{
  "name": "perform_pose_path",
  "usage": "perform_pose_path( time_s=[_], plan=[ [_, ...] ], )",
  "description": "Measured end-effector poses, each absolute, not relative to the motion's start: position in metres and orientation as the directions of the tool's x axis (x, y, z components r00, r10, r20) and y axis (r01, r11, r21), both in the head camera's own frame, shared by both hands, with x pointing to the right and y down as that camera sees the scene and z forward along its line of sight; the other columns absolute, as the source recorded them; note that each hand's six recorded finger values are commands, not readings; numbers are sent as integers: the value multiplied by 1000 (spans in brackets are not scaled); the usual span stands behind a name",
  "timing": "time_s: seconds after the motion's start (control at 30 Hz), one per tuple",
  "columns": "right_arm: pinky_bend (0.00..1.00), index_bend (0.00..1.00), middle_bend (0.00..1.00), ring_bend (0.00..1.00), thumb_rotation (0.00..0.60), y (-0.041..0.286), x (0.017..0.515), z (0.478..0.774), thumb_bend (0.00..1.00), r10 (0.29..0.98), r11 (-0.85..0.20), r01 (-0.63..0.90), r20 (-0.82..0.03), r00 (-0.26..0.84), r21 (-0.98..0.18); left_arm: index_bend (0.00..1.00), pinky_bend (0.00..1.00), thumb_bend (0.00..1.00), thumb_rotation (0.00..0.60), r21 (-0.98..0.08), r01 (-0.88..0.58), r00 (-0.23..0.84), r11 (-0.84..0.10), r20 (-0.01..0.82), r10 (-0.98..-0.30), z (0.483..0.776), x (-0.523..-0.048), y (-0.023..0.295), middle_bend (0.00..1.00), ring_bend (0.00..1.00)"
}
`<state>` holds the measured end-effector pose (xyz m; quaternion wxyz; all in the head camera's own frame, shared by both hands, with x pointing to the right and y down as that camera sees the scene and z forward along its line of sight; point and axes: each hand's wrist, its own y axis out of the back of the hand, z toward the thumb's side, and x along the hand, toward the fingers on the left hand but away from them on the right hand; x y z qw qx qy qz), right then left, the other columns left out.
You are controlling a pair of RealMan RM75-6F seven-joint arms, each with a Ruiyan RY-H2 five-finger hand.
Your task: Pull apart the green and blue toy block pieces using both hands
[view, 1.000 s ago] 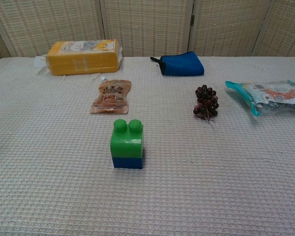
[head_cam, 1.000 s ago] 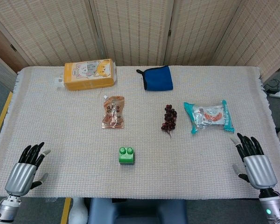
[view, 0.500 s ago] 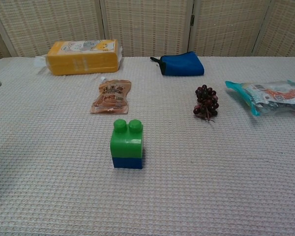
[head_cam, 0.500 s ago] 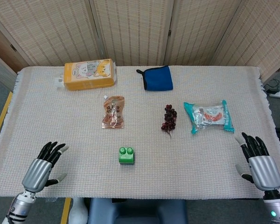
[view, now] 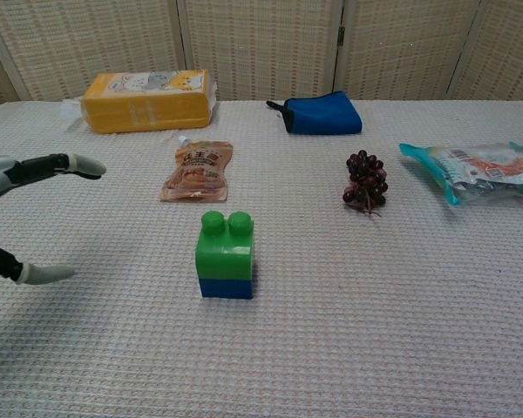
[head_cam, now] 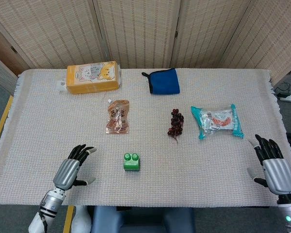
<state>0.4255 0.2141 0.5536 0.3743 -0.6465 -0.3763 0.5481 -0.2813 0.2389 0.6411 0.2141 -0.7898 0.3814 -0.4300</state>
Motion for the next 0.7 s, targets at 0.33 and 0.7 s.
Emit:
perform_pose_path(
  time_s=[0.33,0.7],
  plan=[
    [0,0,0,0,600,208,435,547,380,897,-441,144,-428,111,-886,197,0,203,600,-603,-482,346,-636,536,-770,665,-239,234,198,16],
    [0,0,0,0,600,202,444,546,380,895,-446,169,-434,103,-879,217,0,204,600,-594,-519,321,-615,531,-784,687,-224,220,252,15]
  ],
)
